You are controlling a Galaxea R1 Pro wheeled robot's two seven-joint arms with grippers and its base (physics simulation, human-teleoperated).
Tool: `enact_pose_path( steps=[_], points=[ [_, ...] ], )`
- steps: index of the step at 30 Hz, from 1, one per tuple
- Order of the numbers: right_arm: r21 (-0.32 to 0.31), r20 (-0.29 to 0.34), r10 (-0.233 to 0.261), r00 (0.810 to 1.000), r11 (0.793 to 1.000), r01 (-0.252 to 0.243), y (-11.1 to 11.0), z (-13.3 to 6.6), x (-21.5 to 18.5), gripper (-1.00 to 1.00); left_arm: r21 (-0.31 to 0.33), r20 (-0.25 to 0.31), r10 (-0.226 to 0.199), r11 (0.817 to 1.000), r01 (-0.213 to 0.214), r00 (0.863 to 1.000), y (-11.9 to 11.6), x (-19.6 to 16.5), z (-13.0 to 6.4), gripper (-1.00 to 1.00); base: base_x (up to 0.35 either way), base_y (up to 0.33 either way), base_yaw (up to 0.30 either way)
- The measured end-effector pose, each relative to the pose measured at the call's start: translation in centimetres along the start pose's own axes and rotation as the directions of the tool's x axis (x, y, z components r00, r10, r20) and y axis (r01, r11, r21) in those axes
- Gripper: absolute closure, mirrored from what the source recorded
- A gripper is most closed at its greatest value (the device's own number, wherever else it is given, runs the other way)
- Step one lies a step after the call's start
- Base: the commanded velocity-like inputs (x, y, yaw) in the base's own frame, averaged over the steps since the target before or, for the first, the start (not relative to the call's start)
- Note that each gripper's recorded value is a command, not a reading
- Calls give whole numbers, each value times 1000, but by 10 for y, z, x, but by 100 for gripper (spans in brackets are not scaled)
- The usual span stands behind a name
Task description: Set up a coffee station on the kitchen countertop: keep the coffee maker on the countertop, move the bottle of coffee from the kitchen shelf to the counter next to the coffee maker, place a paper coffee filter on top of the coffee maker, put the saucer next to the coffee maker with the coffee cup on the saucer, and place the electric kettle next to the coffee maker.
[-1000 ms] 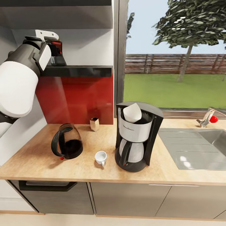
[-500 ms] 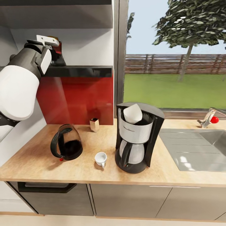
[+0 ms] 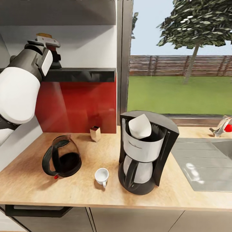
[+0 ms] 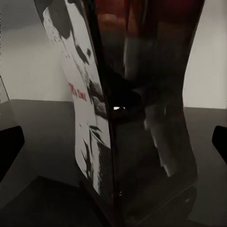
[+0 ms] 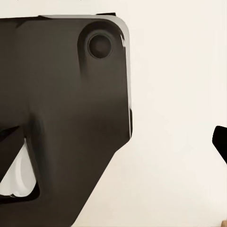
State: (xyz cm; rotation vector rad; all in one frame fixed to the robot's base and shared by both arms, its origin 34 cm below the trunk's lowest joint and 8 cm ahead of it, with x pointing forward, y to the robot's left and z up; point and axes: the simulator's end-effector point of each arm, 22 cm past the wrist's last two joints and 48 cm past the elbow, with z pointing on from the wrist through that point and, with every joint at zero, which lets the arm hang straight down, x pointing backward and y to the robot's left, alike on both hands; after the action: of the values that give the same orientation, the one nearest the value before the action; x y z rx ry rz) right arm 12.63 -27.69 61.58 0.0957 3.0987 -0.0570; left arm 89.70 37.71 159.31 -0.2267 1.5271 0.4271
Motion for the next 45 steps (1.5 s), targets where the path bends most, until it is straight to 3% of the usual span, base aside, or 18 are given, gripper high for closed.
enact_pose_path(
  steps=[23,45],
  points=[
    [0,-1,0,1000,1000,0,0,0,0,-100,-2,-2,-1,1000,1,1000,1,1,1,-100,45,0,0],
    [0,0,0,1000,1000,0,0,0,0,-100,-11,15,-8,1000,9,1000,7,-7,-1,-100,139,0,0]
  ],
)
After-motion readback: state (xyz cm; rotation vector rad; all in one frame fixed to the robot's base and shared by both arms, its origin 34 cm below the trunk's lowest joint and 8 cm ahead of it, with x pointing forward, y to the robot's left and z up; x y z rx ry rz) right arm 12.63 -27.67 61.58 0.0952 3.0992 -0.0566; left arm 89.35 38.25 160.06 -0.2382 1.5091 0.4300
